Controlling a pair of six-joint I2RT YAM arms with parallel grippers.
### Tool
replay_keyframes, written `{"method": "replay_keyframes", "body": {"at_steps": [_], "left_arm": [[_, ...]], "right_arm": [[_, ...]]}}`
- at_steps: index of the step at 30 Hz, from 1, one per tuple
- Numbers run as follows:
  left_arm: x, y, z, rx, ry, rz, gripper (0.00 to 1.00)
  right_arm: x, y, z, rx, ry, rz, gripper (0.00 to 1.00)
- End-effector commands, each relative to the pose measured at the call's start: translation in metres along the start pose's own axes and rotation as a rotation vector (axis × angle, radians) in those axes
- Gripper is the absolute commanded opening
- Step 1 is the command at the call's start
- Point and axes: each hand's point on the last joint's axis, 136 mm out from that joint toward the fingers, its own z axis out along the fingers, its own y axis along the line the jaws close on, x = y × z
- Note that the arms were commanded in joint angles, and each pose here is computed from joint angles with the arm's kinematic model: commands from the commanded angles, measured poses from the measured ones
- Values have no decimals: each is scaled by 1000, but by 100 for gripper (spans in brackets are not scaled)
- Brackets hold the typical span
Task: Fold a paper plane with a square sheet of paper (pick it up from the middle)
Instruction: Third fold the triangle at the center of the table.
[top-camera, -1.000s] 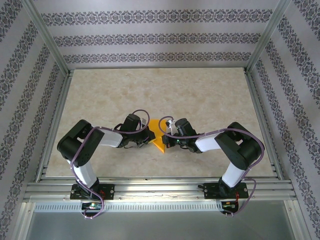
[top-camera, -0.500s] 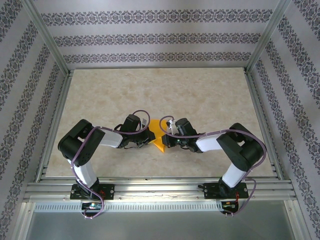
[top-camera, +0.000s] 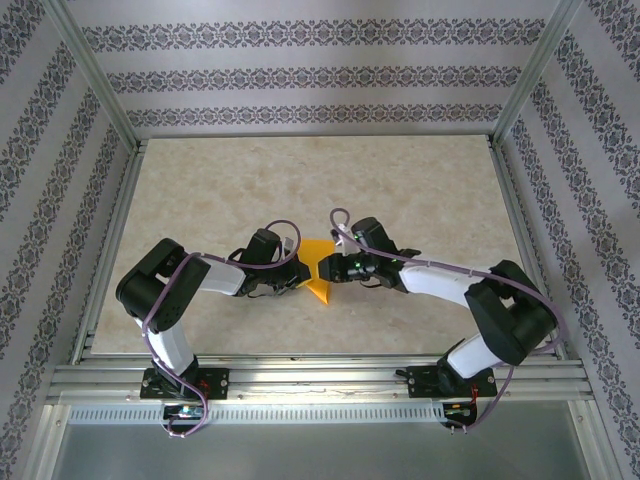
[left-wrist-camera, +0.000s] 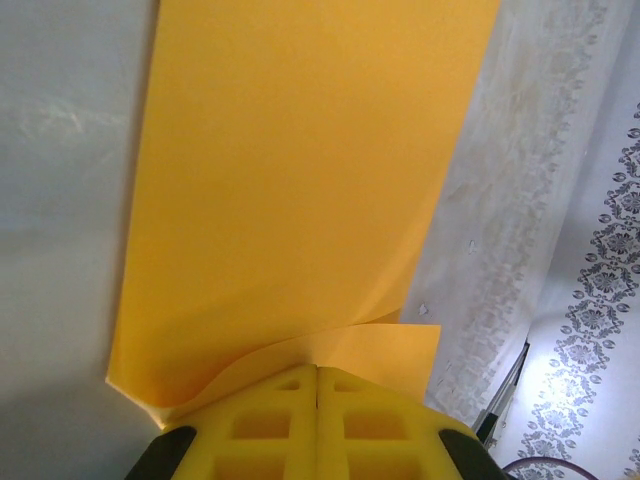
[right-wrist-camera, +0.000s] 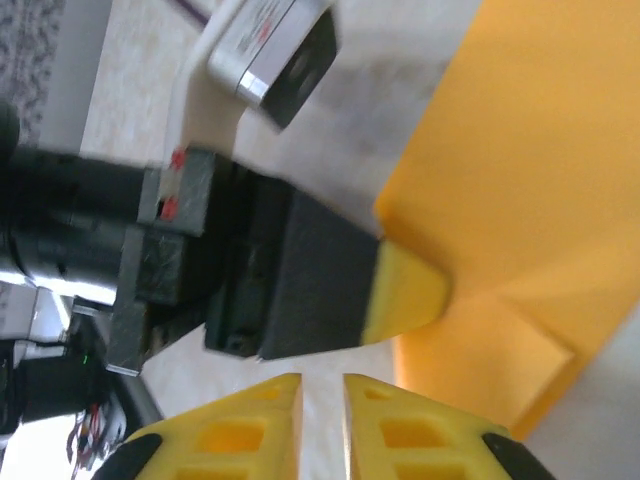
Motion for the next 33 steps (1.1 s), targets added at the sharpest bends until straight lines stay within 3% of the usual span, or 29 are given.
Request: {"method": "replay_keyframes", "body": {"at_steps": [1,7,33], "left_arm": [[13,27,7,-78,34,-19,0],[13,27,8,-77,38,-21,0],[13,26,9,-71,40,-20,0]], "right_arm": [[23,12,13,-12,128,52,12],[31,2,28,69,182,59,4],[58,-43,37,206,276,128,4]]}}
